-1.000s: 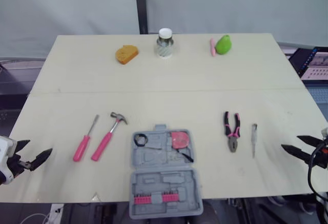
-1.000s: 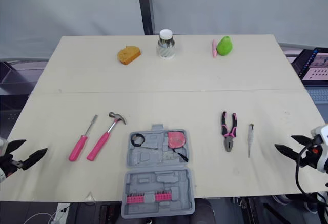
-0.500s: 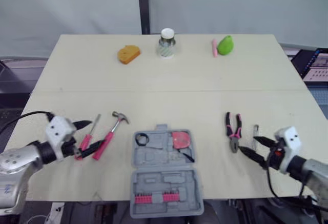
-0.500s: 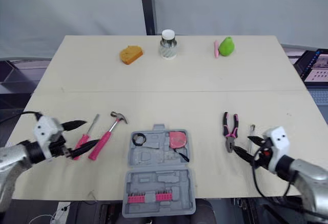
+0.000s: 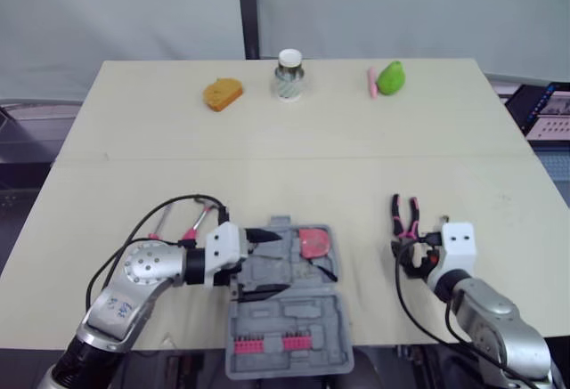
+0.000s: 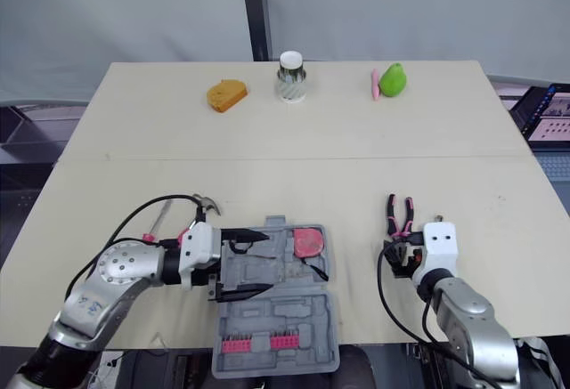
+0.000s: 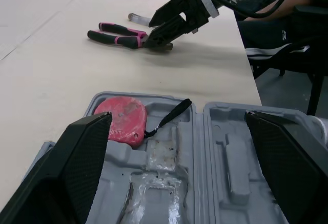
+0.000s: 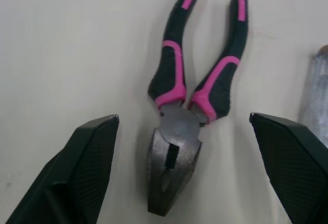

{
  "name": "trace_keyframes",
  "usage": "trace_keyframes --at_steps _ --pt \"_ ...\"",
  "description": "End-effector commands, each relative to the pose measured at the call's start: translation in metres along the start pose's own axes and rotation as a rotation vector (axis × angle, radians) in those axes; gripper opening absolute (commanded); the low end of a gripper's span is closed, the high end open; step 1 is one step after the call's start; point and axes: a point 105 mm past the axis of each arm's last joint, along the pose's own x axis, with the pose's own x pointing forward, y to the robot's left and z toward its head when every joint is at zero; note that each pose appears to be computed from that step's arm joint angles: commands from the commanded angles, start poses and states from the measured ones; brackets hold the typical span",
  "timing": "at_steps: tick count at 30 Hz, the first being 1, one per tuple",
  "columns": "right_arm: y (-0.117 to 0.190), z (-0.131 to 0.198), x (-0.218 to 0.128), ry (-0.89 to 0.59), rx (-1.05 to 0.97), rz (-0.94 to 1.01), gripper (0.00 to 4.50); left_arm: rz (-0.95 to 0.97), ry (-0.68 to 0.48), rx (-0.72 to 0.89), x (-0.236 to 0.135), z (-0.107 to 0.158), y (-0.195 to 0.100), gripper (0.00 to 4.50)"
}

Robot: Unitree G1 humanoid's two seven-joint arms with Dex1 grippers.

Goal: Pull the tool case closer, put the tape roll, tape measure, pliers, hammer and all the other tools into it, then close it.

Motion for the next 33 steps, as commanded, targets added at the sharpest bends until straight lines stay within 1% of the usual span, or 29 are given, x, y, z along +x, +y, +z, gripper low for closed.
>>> trace_keyframes --at_steps 1,8,16,17,19,20,21,22,23,24,25,29,31,33 --pt "-0.002 0.004 -0.001 -0.033 0.005 -0.076 4.32 -0.014 -0.022 0.044 0.003 0.007 -0.001 4.50" --pt "0.010 -0.003 0.005 -0.018 0.032 -0.068 4.32 -0.011 -0.031 0.053 0.006 0.008 0.003 4.50" --pt "0.012 -0.014 0.010 0.003 0.051 -0.095 4.32 -0.014 -0.038 0.063 0.009 0.009 0.004 4.50" --pt "0.011 -0.015 0.010 0.005 0.053 -0.105 4.10 -0.014 -0.039 0.063 0.009 0.009 0.004 4.50" --pt "0.008 -0.018 0.010 0.010 0.058 -0.121 3.49 -0.016 -0.039 0.063 0.010 0.009 0.003 4.50" --pt "0.007 -0.019 0.010 0.010 0.057 -0.133 3.08 -0.016 -0.039 0.062 0.009 0.009 0.003 4.50" --pt "0.005 -0.020 0.010 0.012 0.058 -0.142 2.47 -0.016 -0.039 0.062 0.009 0.009 0.003 4.50" --pt "0.003 -0.021 0.009 0.011 0.059 -0.157 2.10 -0.015 -0.040 0.063 0.009 0.009 0.003 4.50" --pt "-0.001 -0.021 0.009 0.011 0.061 -0.174 1.55 -0.013 -0.043 0.063 0.009 0.010 0.004 4.50" --pt "-0.003 -0.022 0.008 0.010 0.061 -0.187 1.10 -0.010 -0.046 0.063 0.009 0.010 0.004 4.50" --pt "-0.005 -0.021 0.007 0.006 0.058 -0.196 0.96 -0.010 -0.048 0.062 0.009 0.010 0.003 4.50" --pt "-0.006 -0.015 0.005 -0.017 0.027 -0.170 0.96 -0.009 -0.051 0.054 0.009 0.010 0.001 4.50" --pt "0.000 -0.006 0.003 -0.046 -0.037 -0.097 0.96 0.011 -0.050 0.049 0.007 0.008 0.000 4.50" --pt "0.010 0.009 -0.002 -0.083 -0.130 0.023 0.96 0.047 -0.034 0.038 -0.001 0.002 -0.001 4.50"
